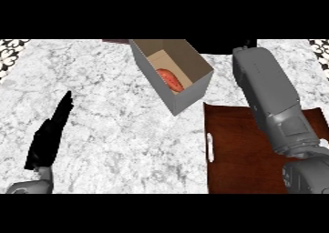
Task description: Pick the sweet potato from the tray and place it in the cardboard box
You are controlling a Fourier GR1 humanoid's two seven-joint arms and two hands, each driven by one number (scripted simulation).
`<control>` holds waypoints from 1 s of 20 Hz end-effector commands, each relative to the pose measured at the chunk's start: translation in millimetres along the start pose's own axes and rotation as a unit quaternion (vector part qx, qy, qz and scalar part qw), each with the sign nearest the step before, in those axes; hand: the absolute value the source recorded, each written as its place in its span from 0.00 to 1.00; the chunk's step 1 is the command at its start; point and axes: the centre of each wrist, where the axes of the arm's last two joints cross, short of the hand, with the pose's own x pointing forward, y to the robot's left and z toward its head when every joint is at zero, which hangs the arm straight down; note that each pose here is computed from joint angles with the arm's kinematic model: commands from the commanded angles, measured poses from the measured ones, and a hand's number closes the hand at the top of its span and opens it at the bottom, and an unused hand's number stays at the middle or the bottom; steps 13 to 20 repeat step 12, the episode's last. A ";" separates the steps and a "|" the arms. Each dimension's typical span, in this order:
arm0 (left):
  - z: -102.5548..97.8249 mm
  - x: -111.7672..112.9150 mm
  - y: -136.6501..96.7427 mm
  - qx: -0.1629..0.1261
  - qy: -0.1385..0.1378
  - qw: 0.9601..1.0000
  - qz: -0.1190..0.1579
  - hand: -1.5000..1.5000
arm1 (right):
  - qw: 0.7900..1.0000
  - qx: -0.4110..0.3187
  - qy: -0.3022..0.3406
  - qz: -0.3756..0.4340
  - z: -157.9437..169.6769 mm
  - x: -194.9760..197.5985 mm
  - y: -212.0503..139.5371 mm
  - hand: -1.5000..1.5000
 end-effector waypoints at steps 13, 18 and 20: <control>14.8 -5.1 13.1 -0.002 0.006 1.000 0.000 0.50 | 0.999 -0.041 -0.003 -0.033 -9.6 -65.2 -196.3 0.00; 14.8 -5.1 13.1 -0.002 0.006 1.000 0.000 0.50 | 0.999 -0.041 -0.003 -0.033 -9.6 -65.2 -196.3 0.00; 14.8 -5.1 13.1 -0.002 0.006 1.000 0.000 0.50 | 0.999 -0.041 -0.003 -0.033 -9.6 -65.2 -196.3 0.00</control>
